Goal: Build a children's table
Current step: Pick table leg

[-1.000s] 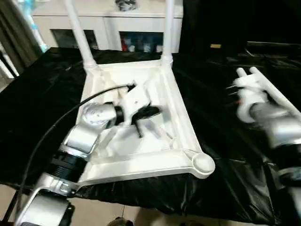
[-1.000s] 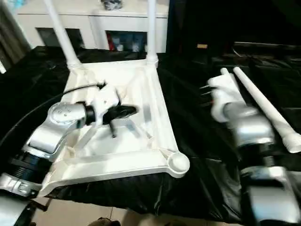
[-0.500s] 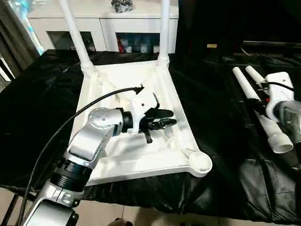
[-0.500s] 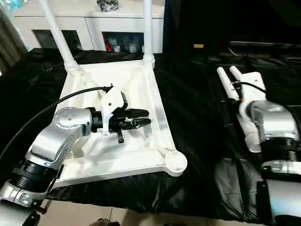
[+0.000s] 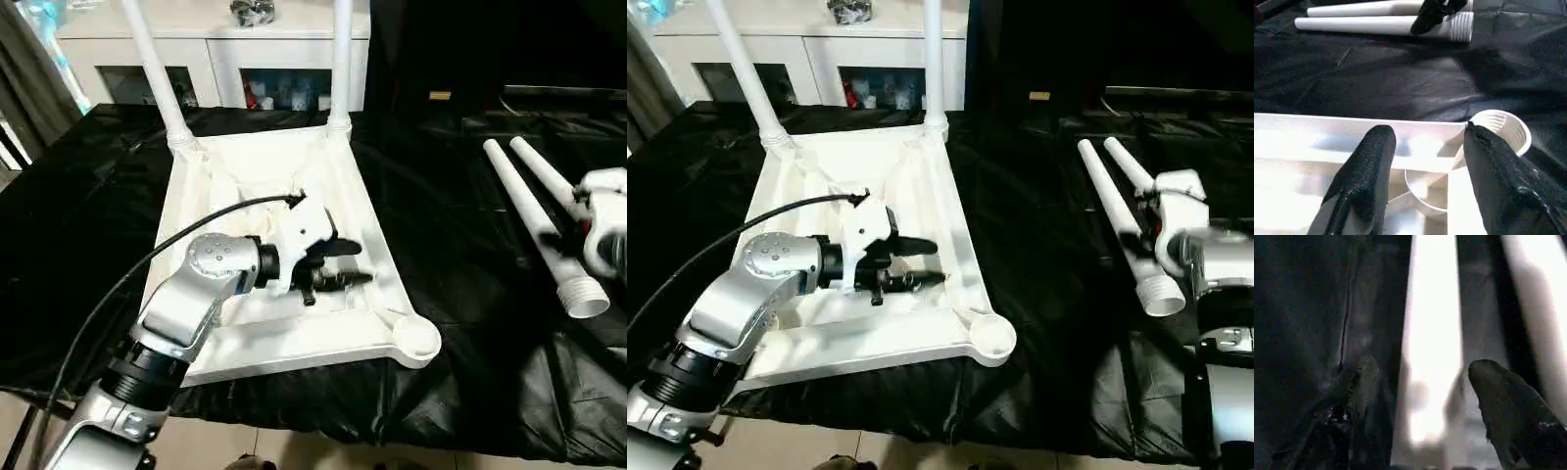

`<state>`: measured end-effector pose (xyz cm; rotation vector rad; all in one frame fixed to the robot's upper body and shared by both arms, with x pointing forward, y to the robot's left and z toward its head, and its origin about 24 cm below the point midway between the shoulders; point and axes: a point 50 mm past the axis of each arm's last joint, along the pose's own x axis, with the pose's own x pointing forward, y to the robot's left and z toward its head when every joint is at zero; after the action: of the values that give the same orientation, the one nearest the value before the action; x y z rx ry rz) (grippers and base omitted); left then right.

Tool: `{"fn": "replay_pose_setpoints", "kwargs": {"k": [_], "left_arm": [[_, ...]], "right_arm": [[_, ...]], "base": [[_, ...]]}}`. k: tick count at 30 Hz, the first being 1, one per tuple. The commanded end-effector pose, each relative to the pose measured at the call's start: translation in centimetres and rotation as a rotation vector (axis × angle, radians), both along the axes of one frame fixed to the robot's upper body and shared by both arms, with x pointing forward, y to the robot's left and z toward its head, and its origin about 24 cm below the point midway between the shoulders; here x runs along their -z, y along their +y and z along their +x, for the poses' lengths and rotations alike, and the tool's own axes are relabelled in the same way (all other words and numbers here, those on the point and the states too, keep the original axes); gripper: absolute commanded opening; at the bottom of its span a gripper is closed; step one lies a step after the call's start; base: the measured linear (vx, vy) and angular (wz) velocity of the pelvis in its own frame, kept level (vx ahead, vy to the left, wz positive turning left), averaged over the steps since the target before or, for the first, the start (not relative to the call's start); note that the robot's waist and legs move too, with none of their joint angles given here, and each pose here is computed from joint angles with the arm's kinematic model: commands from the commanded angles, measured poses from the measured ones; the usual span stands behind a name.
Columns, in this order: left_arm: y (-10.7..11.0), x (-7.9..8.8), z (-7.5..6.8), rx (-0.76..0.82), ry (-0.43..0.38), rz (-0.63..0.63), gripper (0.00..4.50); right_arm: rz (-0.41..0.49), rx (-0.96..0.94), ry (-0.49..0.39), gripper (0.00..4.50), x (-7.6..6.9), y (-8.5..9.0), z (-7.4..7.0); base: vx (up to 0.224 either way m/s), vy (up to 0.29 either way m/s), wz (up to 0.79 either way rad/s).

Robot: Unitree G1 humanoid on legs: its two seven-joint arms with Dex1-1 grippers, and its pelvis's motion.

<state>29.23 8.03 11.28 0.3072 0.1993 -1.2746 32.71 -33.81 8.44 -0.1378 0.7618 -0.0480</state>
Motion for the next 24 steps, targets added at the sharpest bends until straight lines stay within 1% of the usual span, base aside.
{"fn": "replay_pose_setpoints", "kwargs": {"k": [1,2,4,6,9,10,11,14,15,16,21,22,24], "left_arm": [[0.1,-0.2,-0.3,0.009,-0.006,0.018,2.56],[0.1,-0.2,-0.3,0.009,-0.006,0.018,2.56],[0.2,-0.2,-0.3,0.008,-0.006,0.021,2.56],[0.2,-0.2,-0.3,0.006,-0.006,0.023,2.64],[0.2,-0.2,-0.3,0.005,-0.006,0.021,2.64],[0.3,-0.2,-0.3,0.004,-0.005,0.020,2.64],[0.3,-0.2,-0.3,0.003,-0.005,0.020,2.64],[0.4,-0.3,-0.2,0.008,0.002,0.023,2.64],[0.4,-0.3,-0.2,0.010,0.003,0.024,2.64],[0.4,-0.3,-0.3,0.014,0.004,0.026,2.64],[0.4,-0.2,-0.3,0.026,0.003,0.037,2.64],[0.5,-0.3,-0.2,0.025,-0.003,0.040,2.64],[0.4,-0.5,0.0,0.007,-0.021,0.027,2.64]], "right_arm": [[0.079,0.014,0.010,3.35,-0.4,-0.1,0.1],[0.092,0.023,0.017,3.35,-0.4,-0.1,0.1],[0.082,0.039,0.039,3.35,-0.3,-0.5,-0.1],[0.078,0.063,0.067,3.07,-0.2,-0.9,-0.3],[0.068,0.068,0.084,2.88,-0.1,-1.1,-0.5],[0.071,0.066,0.094,2.74,0.0,-1.1,-0.6],[0.072,0.067,0.095,2.74,0.0,-1.1,-0.6],[0.085,0.074,0.117,2.45,0.4,-1.3,-0.9],[0.089,0.077,0.119,2.45,0.4,-1.3,-0.9],[0.090,0.078,0.121,2.27,0.5,-1.3,-1.0],[0.095,0.089,0.126,1.89,0.8,-1.4,-1.1],[0.100,0.093,0.119,1.88,0.8,-1.4,-1.0],[0.125,0.098,0.067,1.88,0.2,-1.3,-0.6]], "base": [[0.000,0.000,0.00],[0.000,0.000,0.00],[0.000,0.000,0.00],[0.000,0.000,0.00],[0.000,0.000,0.00],[0.000,0.000,0.00],[0.000,0.000,0.00],[0.000,0.000,0.00],[0.000,0.000,0.00],[0.000,0.000,0.00],[0.000,0.000,0.00],[0.000,0.000,0.00],[0.000,0.000,0.00]]}}
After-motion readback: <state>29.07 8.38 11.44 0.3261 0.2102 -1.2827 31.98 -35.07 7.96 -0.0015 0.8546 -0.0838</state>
